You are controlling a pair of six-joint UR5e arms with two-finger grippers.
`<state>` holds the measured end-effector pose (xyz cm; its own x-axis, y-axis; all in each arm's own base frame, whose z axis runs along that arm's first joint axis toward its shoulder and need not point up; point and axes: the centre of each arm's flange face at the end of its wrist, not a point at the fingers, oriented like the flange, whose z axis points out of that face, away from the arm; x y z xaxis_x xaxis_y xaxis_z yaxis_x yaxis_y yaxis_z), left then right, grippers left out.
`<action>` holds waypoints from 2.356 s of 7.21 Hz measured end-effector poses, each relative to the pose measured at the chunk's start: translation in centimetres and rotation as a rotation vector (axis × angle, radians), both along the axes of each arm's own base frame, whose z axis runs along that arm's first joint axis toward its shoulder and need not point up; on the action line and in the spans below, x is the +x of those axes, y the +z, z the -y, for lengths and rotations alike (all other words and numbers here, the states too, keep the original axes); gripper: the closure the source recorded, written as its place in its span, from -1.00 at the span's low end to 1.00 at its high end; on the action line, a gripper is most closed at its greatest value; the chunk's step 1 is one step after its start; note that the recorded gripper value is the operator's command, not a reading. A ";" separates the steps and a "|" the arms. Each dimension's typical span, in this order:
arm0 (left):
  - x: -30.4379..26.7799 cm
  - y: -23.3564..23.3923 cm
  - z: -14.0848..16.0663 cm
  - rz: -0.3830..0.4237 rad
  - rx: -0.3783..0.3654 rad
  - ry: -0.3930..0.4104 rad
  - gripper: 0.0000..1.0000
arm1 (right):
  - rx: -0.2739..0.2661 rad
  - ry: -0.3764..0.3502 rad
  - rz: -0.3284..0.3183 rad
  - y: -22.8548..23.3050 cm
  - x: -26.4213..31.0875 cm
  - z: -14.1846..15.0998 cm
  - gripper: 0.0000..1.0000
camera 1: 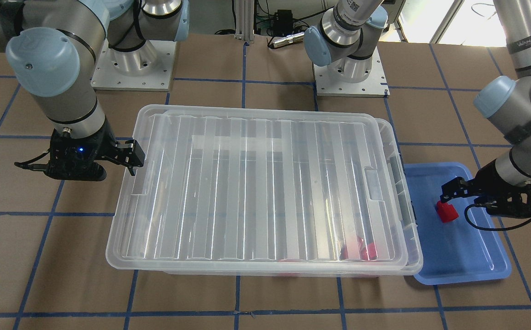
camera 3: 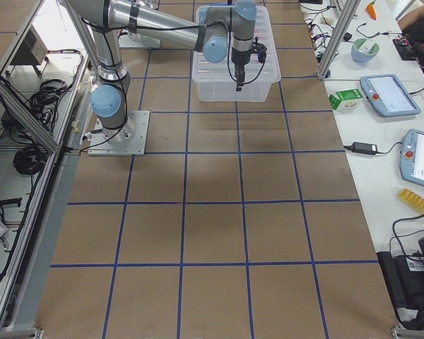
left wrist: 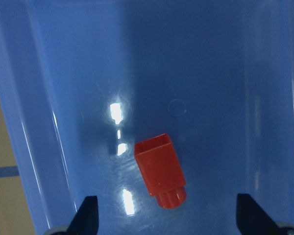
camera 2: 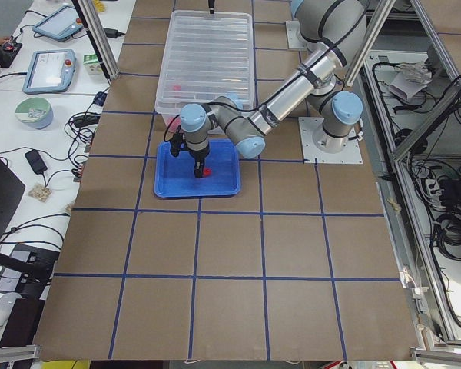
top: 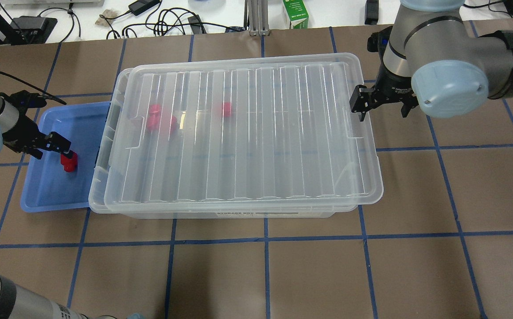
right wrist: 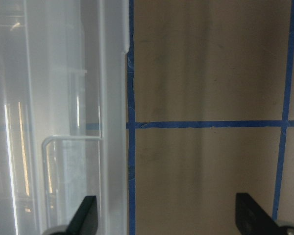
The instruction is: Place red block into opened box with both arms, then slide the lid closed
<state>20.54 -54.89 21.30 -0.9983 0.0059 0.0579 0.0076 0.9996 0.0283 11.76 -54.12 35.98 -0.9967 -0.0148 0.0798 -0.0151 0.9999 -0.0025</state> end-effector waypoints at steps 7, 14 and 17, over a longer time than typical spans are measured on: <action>-2.3 -2.9 1.1 0.001 0.034 0.227 0.40 | 0.016 0.002 -0.005 -0.8 -4.1 1.0 -1.00; -6.7 12.1 3.4 0.020 -0.007 0.080 1.00 | 0.027 -0.033 -0.002 -0.8 -11.9 1.5 -1.00; -20.3 20.0 2.4 0.027 -0.019 -0.081 1.00 | 0.029 -0.058 -0.006 -0.8 -13.4 1.4 -1.00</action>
<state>0.20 -57.31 41.25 -0.9957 0.0875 0.0304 0.0879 0.9961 0.0108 -1.60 -55.53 35.20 -0.9955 0.0407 0.0858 0.0431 0.9987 0.0264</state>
